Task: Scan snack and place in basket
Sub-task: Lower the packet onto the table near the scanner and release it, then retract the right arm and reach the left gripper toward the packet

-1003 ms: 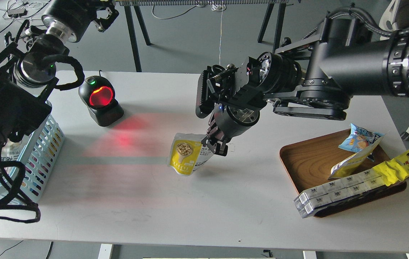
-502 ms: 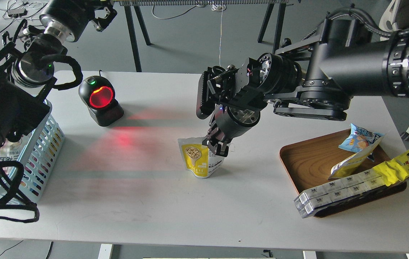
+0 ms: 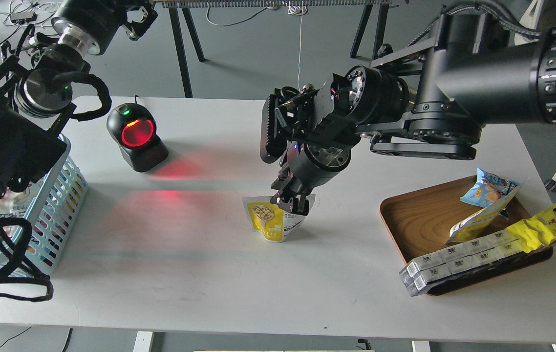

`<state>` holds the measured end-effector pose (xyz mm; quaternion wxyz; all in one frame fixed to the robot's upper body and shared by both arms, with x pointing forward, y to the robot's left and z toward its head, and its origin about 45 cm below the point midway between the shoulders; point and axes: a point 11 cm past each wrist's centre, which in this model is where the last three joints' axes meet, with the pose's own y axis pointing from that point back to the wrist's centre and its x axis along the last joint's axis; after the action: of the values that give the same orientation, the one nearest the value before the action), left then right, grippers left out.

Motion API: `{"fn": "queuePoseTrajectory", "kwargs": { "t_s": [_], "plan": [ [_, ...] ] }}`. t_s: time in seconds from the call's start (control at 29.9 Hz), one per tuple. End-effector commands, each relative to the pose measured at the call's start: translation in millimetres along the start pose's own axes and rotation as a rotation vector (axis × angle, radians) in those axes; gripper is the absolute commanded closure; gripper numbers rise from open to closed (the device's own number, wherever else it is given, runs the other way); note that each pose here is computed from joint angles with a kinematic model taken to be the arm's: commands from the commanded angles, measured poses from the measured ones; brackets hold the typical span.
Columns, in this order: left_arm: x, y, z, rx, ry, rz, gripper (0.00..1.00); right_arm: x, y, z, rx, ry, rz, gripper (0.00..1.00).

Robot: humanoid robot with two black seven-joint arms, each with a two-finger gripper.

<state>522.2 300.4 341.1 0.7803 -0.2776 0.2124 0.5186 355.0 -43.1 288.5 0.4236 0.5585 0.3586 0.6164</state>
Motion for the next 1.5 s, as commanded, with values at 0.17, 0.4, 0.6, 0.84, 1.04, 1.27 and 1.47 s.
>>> {"fn": "queuePoseTrajectory", "kwargs": {
  "t_s": [0.17, 0.4, 0.6, 0.84, 1.04, 1.27, 1.47],
  "plan": [
    [-1.8, -1.3, 0.3, 0.004, -0.004, -0.004, 0.00, 3.8, 37.3, 20.6, -0.076, -0.027, 0.050, 0.32],
    [-3.8, -2.5, 5.3, 0.015, -0.035, -0.010, 0.00, -2.6, 97.8, 44.8, -0.116, -0.281, 0.256, 0.02],
    [-13.7, -7.0, 20.1, 0.055, -0.203, -0.046, 0.00, -34.6, 157.9, 71.1, -0.164, -0.544, 0.450, 0.02],
    [-54.6, -24.2, 57.1, 0.094, -0.505, -0.144, 0.01, -111.7, 207.2, 93.5, -0.202, -0.905, 0.751, 0.01],
    [-138.7, -36.0, 79.3, 0.094, -0.829, -0.363, 0.01, -181.4, 233.5, 91.4, -0.217, -1.165, 0.997, 0.01],
    [-239.3, -20.5, 35.1, 0.089, -1.205, -0.714, 0.01, -223.3, 228.9, 88.4, -0.098, -1.505, 1.278, 0.01],
    [-276.0, 6.2, -8.2, 0.048, -1.618, -0.946, 0.01, -275.7, 227.2, 97.5, -0.006, -1.855, 1.582, 0.01]
  ]
}}
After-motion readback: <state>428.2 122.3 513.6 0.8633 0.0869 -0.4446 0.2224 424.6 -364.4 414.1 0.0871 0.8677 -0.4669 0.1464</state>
